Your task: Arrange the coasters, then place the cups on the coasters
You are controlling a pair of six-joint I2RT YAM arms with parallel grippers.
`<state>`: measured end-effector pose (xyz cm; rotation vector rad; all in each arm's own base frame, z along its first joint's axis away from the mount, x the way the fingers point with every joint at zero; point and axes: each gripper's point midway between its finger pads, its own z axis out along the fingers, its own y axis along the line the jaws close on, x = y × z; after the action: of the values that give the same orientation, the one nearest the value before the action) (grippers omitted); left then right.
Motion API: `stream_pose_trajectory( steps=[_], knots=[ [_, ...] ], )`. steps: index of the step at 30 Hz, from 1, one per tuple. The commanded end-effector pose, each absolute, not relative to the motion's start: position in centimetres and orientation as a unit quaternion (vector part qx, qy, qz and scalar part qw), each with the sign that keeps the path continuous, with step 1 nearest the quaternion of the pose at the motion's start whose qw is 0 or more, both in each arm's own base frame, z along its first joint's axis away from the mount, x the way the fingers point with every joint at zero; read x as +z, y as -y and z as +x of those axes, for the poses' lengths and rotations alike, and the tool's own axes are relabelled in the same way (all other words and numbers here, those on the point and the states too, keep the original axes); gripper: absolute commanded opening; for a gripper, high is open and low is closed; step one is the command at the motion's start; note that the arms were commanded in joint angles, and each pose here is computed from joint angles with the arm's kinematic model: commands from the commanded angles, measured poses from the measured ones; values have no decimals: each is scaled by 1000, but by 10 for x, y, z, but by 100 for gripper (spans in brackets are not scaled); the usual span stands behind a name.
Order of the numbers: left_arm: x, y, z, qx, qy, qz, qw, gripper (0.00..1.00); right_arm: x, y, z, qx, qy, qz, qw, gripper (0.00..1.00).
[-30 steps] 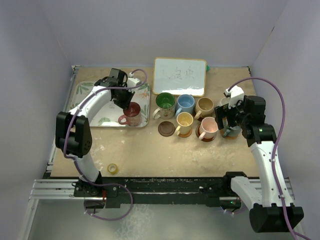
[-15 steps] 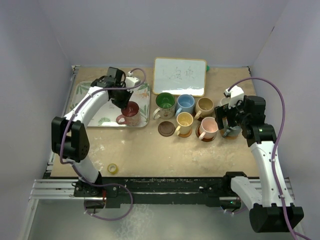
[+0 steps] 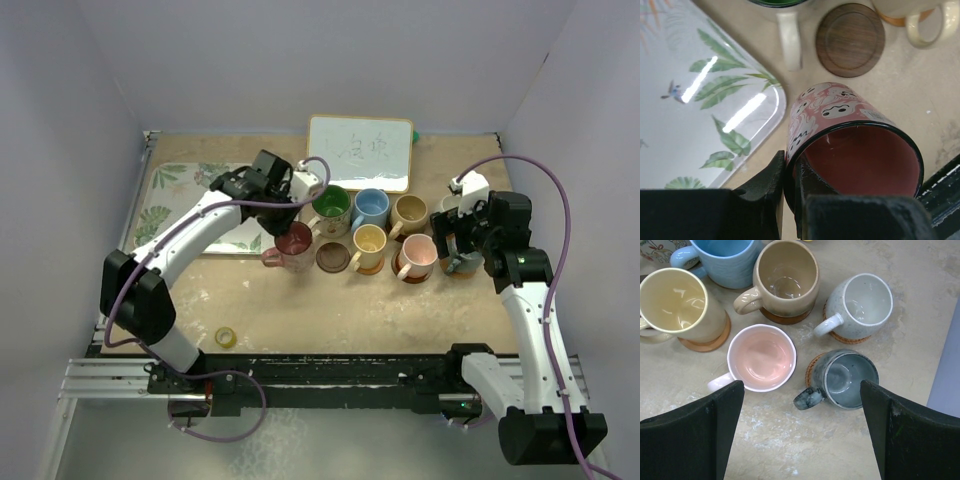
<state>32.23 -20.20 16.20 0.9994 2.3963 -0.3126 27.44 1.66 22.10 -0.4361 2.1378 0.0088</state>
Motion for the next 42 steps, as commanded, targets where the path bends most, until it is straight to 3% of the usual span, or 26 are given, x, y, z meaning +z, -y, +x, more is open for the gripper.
stream_pose_trajectory(
  steps=[1, 18, 42],
  knots=[
    [180, 235, 321, -148, -871, 358, 302, 3, 222, -11, 279, -9, -867, -175, 467, 100],
    [167, 315, 326, -145, -858, 380, 313, 3, 221, -11, 279, -7, -867, -174, 467, 100],
    [166, 331, 352, -121, -849, 392, 333, 3, 222, -11, 278, -7, -866, -174, 468, 100]
  ],
)
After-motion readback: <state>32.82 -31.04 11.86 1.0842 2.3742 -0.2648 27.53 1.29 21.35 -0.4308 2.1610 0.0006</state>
